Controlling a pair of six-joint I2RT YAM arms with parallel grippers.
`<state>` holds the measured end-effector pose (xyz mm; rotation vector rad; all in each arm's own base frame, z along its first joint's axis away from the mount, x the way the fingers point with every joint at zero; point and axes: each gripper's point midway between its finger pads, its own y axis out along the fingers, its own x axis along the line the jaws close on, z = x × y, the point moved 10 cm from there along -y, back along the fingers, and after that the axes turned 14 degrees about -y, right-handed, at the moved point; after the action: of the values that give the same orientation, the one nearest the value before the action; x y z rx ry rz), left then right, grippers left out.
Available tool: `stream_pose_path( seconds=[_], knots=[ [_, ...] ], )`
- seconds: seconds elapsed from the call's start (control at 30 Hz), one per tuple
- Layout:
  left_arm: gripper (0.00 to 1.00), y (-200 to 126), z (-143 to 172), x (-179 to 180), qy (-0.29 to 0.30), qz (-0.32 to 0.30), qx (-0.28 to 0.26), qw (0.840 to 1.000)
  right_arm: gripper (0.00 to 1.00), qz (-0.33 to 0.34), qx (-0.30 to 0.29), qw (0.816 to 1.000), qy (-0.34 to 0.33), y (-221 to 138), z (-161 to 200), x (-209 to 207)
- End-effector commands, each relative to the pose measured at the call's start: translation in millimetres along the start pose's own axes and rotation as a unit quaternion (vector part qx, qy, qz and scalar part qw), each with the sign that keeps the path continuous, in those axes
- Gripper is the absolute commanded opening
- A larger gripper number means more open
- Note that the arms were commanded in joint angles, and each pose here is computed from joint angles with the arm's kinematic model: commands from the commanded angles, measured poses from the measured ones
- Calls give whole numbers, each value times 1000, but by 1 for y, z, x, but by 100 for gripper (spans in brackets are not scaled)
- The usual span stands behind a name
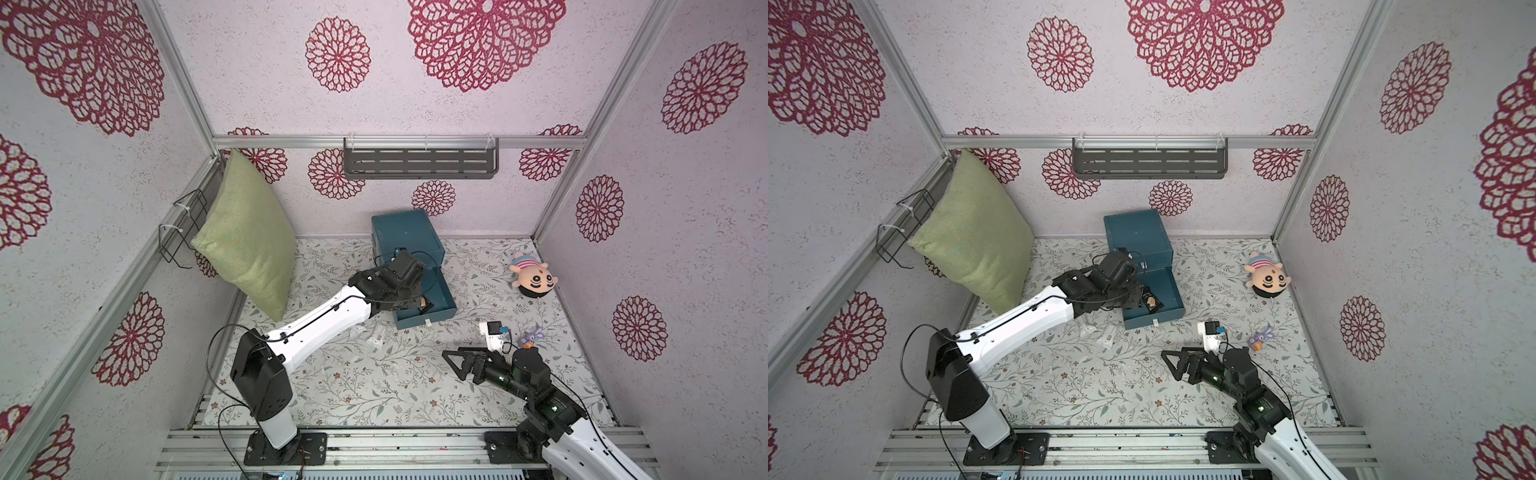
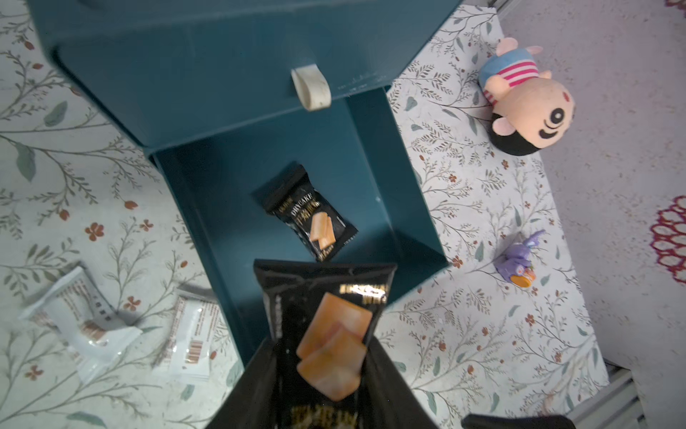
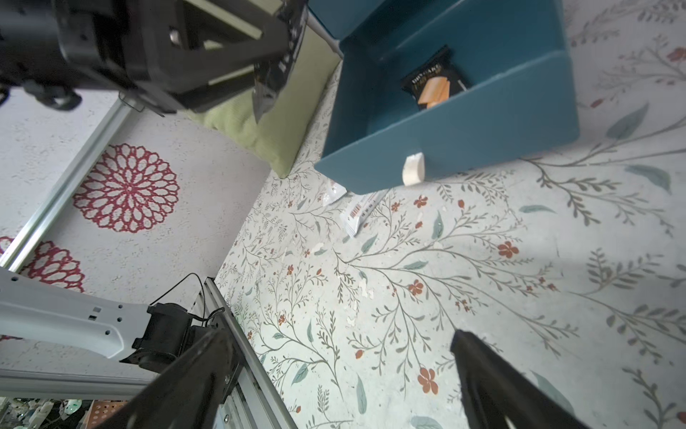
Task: Place the cookies into the drawer by color
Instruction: Place the cookie in the drawer, then close the drawer in the storage box.
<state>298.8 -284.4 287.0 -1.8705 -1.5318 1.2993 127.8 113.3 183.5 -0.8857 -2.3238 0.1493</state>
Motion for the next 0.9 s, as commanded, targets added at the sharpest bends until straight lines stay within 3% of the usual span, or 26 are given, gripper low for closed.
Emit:
stream_pose_path(
  seconds=[0.0, 0.2, 0.4, 0.6, 0.73, 0.87],
  knots=[
    [40, 23, -12, 6, 30, -32, 19, 999, 99, 0, -12, 1000, 9, 2, -5, 1],
    [47, 61, -35, 5, 43, -77, 17, 996, 99, -5, 13, 1000, 24, 9, 6, -5],
    [57, 67, -43, -11, 35, -46, 32, 998, 99, -5, 17, 999, 29, 11, 9, -6],
    [76, 29, -48, -24, 19, 10, 26, 999, 99, -6, 22, 999, 34, 11, 15, -9],
    [99, -19, -53, -30, 15, 54, 7, 998, 99, -7, 27, 999, 34, 11, 18, -10],
    [97, -56, -62, -23, 18, 60, -15, 998, 99, -11, 23, 999, 37, 10, 16, -9]
  ],
)
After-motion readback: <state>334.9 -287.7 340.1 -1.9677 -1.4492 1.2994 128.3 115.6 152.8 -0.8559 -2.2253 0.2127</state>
